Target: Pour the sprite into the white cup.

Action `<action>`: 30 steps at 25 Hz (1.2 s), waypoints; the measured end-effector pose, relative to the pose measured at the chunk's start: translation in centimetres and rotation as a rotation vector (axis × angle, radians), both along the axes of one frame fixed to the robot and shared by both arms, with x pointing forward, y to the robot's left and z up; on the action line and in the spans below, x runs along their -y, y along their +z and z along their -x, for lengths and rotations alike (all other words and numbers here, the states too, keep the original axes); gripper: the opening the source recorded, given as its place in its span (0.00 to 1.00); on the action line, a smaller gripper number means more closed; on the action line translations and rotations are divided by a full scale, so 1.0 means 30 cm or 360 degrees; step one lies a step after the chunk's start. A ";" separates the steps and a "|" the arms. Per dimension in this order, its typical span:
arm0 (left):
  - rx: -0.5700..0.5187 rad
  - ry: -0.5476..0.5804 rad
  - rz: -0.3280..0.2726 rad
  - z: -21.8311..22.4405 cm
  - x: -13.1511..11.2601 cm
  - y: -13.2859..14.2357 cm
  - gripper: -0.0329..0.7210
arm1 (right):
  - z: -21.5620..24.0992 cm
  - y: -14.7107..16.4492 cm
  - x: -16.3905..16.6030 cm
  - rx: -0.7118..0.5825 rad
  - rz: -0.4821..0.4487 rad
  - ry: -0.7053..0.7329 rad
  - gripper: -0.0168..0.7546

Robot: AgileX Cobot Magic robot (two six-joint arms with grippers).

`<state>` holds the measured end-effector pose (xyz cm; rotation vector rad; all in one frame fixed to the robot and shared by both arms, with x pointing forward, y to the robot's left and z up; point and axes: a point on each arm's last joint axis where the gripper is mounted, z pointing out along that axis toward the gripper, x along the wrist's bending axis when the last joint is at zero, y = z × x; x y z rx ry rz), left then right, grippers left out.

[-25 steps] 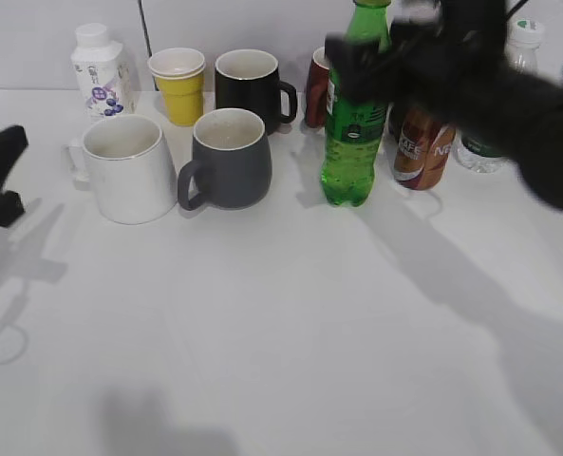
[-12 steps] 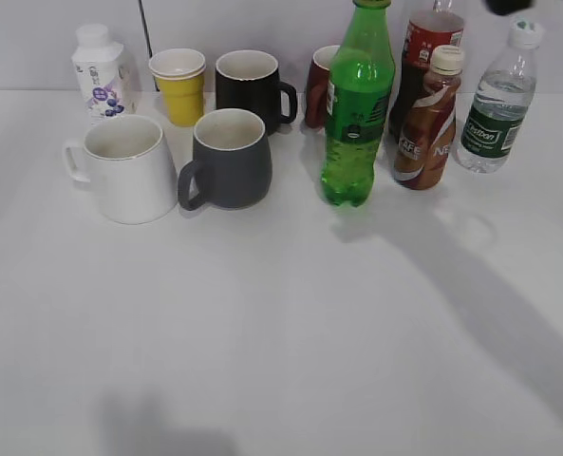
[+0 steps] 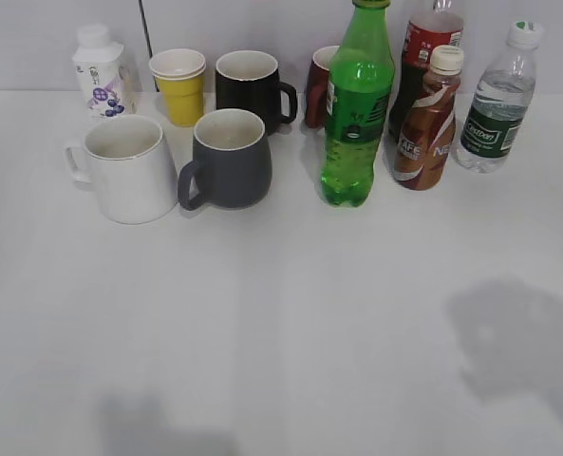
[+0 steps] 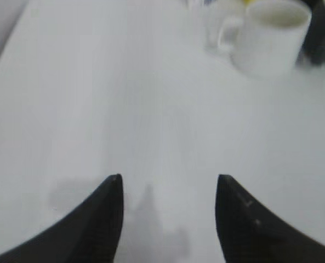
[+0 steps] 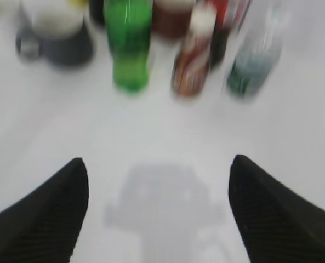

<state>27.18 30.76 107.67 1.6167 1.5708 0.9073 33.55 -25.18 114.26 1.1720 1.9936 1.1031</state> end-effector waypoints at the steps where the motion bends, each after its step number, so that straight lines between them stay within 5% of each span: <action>1: -0.0043 0.0008 0.0005 0.017 -0.003 -0.010 0.60 | 0.038 -0.013 0.018 -0.0068 0.0010 0.0000 0.79; 5: -0.0156 0.0034 0.0006 0.078 -0.015 -0.040 0.60 | 0.162 -0.093 0.075 -0.0233 0.0034 0.0010 0.79; 14: 0.0037 0.0055 0.0019 0.165 -0.034 -0.051 0.60 | 0.295 -0.283 0.144 -0.0264 0.0042 0.0011 0.79; 30: 0.0144 -0.0022 0.0006 0.135 -0.019 -0.063 0.56 | 0.285 -0.298 0.139 -0.0106 -0.0037 0.0017 0.79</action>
